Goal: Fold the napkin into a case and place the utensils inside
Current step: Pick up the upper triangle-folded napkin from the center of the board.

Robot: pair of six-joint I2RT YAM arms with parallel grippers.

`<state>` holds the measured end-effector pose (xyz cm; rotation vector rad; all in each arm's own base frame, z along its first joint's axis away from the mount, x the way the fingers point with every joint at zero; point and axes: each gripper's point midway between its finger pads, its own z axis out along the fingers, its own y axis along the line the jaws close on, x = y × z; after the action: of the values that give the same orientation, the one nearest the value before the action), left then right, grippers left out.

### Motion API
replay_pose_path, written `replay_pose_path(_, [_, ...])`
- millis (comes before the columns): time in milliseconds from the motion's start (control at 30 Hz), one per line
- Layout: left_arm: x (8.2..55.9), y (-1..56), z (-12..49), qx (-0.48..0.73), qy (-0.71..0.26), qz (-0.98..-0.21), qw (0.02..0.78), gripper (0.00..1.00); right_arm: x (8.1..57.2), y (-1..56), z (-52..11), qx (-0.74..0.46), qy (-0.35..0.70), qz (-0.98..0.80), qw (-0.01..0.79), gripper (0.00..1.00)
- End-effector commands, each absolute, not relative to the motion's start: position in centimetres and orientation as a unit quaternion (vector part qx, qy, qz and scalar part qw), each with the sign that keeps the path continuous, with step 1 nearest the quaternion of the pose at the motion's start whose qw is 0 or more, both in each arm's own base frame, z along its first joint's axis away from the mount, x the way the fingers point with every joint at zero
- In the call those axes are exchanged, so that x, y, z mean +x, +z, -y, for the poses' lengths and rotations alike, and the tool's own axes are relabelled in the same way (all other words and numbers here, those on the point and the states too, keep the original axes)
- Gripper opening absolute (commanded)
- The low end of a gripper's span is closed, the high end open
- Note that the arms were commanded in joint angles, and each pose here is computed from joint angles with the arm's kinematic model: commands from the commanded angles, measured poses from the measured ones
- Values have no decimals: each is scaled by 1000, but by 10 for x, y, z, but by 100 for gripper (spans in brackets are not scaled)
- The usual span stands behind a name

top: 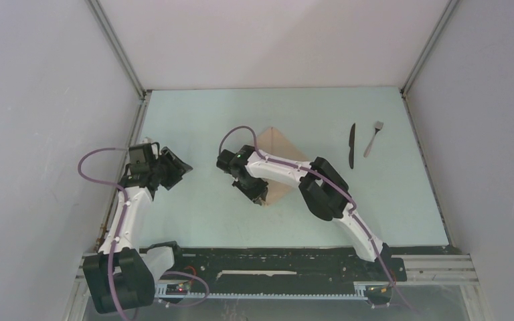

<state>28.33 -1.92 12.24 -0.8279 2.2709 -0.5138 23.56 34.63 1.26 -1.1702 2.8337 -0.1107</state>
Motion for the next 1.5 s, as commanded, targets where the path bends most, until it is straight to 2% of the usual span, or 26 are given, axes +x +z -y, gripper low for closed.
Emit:
replay_pose_path(0, [283,119,22,-307,-207,-869,329,59,244,-32,-335,-387,-64,-919,43,23])
replay_pose_path(100, [281,114,31,-307,-234,-866,319,60,249,-27,-337,-391,-66,-915,66,12])
replay_pose_path(233, [284,105,60,-306,-326,-842,301,64,257,-5,-348,-395,-43,-911,111,0])
replay_pose_path(433, [292,97,88,-334,-412,-799,284,76,250,38,-369,-402,34,-904,143,0])
replay_pose_path(567, [298,86,109,-360,-448,-775,263,79,244,55,-367,-395,72,-903,149,0])
replay_pose_path(867, [321,57,126,-388,-404,-785,263,84,241,70,-365,-382,117,-905,144,0])
replay_pose_path(1067, [338,36,133,-404,-393,-784,258,73,244,83,-361,-378,124,-904,155,0])
replay_pose_path(1267, [356,24,139,-411,-391,-784,253,70,247,85,-357,-377,126,-904,157,0])
replay_pose_path(1467, [360,13,138,-420,-378,-785,254,53,249,91,-355,-372,134,-904,163,0])
